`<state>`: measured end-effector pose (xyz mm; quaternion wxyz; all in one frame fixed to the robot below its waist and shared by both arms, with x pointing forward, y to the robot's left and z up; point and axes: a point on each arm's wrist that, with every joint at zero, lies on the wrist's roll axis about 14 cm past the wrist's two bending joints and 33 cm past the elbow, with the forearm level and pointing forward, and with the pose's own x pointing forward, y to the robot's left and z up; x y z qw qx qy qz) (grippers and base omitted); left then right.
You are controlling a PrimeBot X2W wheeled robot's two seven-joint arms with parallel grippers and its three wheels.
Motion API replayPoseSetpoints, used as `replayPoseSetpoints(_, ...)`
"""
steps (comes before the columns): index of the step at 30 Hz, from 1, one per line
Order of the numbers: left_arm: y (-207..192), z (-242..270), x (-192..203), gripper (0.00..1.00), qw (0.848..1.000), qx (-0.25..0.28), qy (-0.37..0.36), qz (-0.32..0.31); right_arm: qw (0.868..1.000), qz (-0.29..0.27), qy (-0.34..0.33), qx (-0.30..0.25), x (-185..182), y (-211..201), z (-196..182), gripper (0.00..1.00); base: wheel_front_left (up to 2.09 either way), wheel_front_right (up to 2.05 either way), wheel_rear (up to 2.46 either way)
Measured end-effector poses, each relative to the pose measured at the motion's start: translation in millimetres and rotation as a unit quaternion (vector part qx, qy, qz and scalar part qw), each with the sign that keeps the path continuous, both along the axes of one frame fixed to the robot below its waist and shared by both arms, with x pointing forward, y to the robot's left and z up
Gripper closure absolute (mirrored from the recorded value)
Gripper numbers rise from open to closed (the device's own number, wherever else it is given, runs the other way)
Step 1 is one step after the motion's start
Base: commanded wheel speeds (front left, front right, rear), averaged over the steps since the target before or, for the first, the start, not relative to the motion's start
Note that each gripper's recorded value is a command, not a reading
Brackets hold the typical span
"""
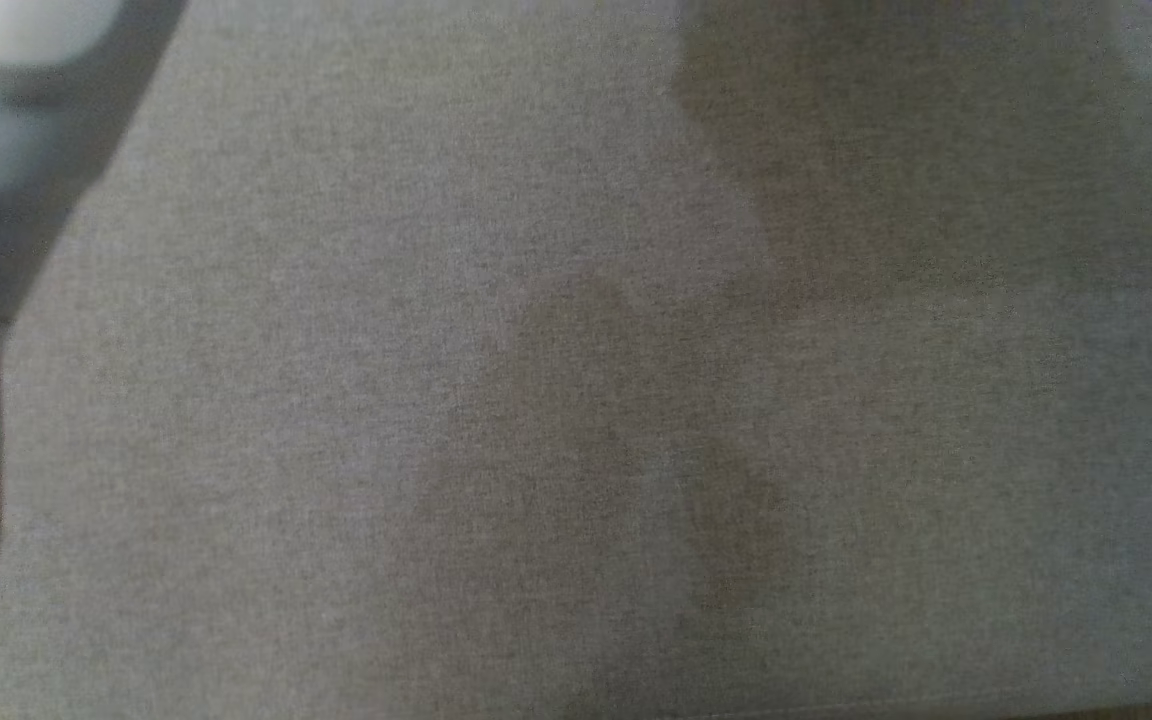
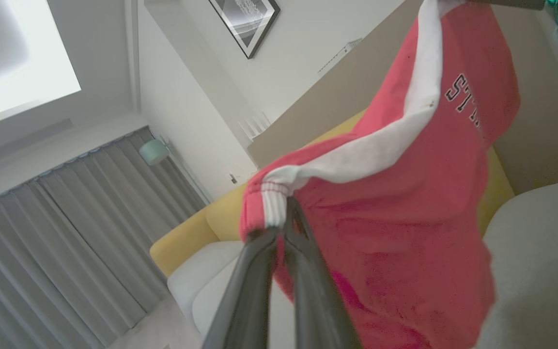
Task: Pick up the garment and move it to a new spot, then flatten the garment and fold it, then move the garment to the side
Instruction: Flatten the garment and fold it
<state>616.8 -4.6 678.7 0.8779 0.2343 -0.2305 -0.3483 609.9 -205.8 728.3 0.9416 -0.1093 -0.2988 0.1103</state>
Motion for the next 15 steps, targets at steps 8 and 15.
replayPoseSetpoints(8,2,-130,-28,1.00,0.989,-0.014,0.144,-0.017,0.992,0.022,0.126,-0.005,-3,7,-116,1.00,0.00,0.00,0.00)
replayPoseSetpoints(15,-10,-181,-96,1.00,0.974,-0.036,0.218,-0.046,0.980,-0.002,0.197,0.024,-54,-17,-170,1.00,0.00,0.00,0.00)
